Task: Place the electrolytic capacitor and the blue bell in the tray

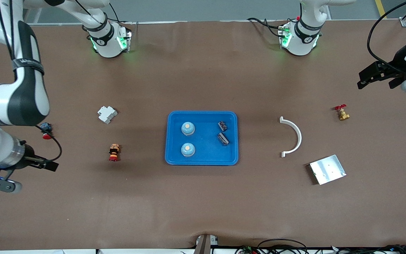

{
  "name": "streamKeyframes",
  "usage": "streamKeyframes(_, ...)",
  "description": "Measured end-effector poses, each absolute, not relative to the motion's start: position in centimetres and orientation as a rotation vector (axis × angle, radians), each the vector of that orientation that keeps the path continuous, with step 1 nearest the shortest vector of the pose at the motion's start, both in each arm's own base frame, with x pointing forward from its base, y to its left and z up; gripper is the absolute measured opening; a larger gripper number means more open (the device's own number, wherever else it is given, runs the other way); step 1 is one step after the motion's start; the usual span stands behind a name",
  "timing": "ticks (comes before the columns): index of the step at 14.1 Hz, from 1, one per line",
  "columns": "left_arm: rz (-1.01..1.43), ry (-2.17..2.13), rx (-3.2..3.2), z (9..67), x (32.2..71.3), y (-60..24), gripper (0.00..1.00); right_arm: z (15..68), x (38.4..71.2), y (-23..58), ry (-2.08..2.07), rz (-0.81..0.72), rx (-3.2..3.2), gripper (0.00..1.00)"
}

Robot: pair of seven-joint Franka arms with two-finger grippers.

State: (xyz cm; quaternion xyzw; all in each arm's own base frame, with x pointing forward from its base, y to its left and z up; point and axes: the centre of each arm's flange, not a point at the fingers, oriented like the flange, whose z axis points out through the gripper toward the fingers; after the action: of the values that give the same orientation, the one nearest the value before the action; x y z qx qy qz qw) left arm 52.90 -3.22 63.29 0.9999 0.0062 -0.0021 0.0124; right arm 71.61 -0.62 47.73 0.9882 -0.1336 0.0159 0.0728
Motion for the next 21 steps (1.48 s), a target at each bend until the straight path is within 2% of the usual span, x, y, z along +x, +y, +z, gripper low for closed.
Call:
streamKeyframes(5, 0.006, 0.011, 3.116, 63.7, 52.9, -3.5, 1.0, 52.4, 69.7, -5.5, -0.373, 0.076, 2.977, 1.0)
streamKeyframes(12, -0.046, 0.011, 3.118, 63.2, 52.7, -3.5, 1.0, 55.3, 66.6, -10.3, -0.372, 0.057, 3.174, 1.0)
streamKeyframes(17, -0.149, 0.011, 3.119, 61.8, 52.8, -3.4, 1.0, 58.1, 63.1, -10.1, -0.367, 0.074, 3.173, 1.0)
streamKeyframes(21, -0.17, 0.02, 3.118, 61.8, 52.7, -3.0, 1.0, 58.8, 61.6, -9.8, -0.332, 0.071, 3.175, 1.0)
